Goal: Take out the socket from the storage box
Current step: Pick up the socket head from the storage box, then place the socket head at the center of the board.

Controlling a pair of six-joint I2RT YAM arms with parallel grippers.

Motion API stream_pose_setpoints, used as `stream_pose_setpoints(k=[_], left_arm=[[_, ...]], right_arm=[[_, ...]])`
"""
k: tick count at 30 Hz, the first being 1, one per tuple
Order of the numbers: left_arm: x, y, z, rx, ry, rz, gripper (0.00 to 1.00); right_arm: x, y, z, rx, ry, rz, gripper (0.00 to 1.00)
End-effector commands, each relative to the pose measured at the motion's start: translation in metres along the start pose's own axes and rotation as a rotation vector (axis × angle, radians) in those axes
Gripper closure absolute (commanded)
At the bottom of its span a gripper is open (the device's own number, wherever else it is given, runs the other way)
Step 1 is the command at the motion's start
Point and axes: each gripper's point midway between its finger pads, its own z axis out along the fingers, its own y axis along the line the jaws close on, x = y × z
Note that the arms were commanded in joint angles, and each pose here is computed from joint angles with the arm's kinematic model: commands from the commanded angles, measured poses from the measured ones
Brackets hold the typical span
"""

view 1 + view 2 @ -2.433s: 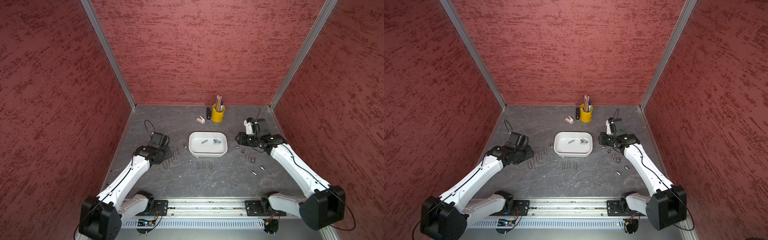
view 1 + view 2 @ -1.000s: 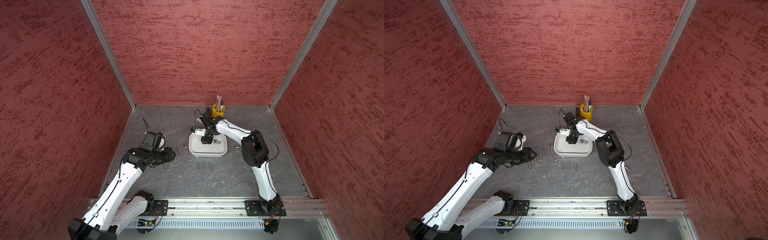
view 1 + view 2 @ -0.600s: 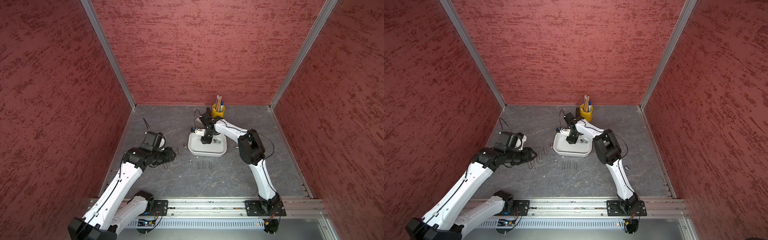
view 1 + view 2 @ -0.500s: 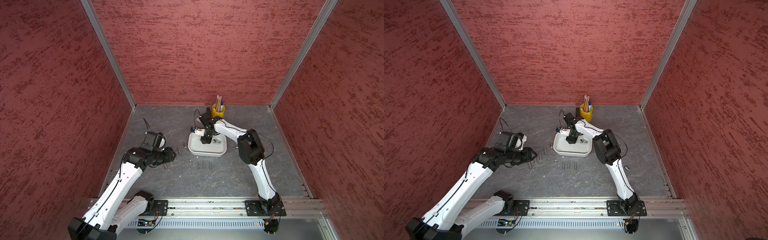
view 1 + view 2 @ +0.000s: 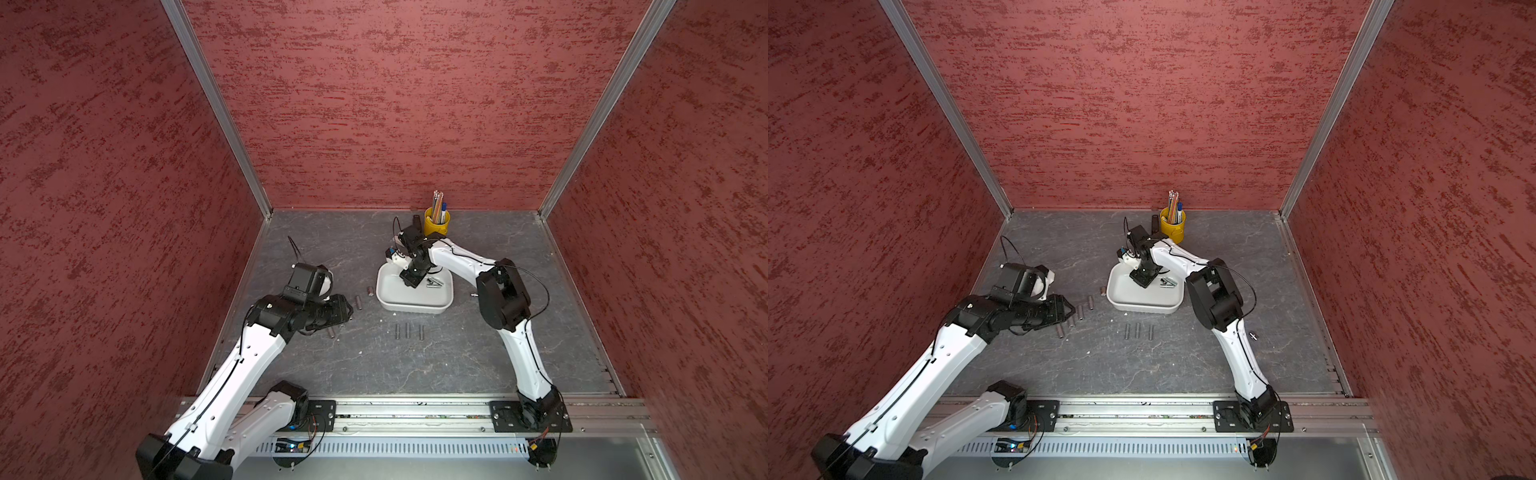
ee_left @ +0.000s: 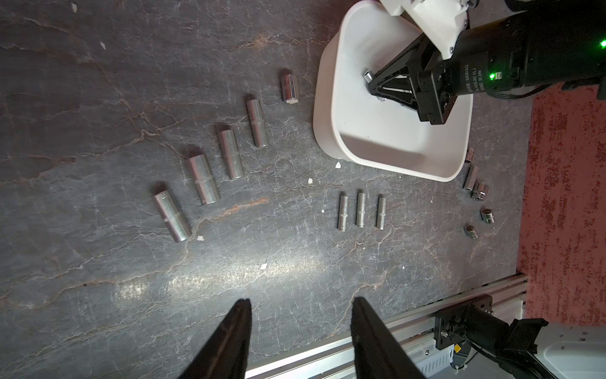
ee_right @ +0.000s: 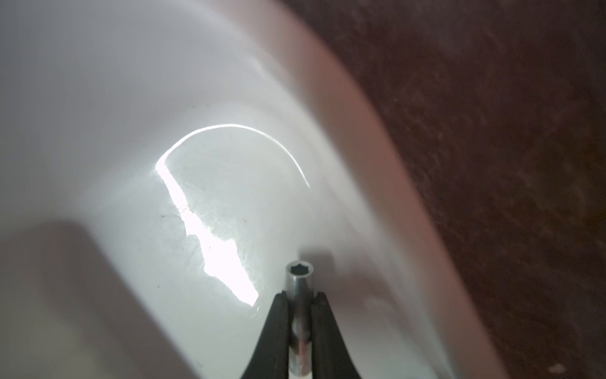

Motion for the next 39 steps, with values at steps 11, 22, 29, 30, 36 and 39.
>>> stream_pose_setpoints(k=[11,22,29,30,36,39], left_arm=[[-0.003,0.002,-0.002,-0.012,-0.034,0.006,0.48],[-0.005,0.003,-0.004,-0.014,-0.047,0.003,0.48],[-0.005,0.003,-0.003,-0.015,-0.042,0.002,0.47],[-0.005,0.004,-0.003,-0.016,-0.044,0.001,0.47],[-0.005,0.003,-0.003,-0.012,-0.042,0.003,0.47],[-0.005,0.003,-0.002,-0.012,-0.039,0.001,0.47]], right_arm=[[0.053,0.028,-0.132,0.031,-0.213,0.620,1.00],[0.138,0.086,-0.111,-0.060,-0.210,0.806,1.00],[0.140,0.106,-0.070,-0.050,-0.196,0.856,1.00],[0.139,0.108,-0.060,-0.058,-0.181,0.859,1.00],[0.140,0.101,-0.039,-0.017,-0.160,0.880,1.00],[0.144,0.096,-0.036,0.015,-0.161,0.893,1.00]])
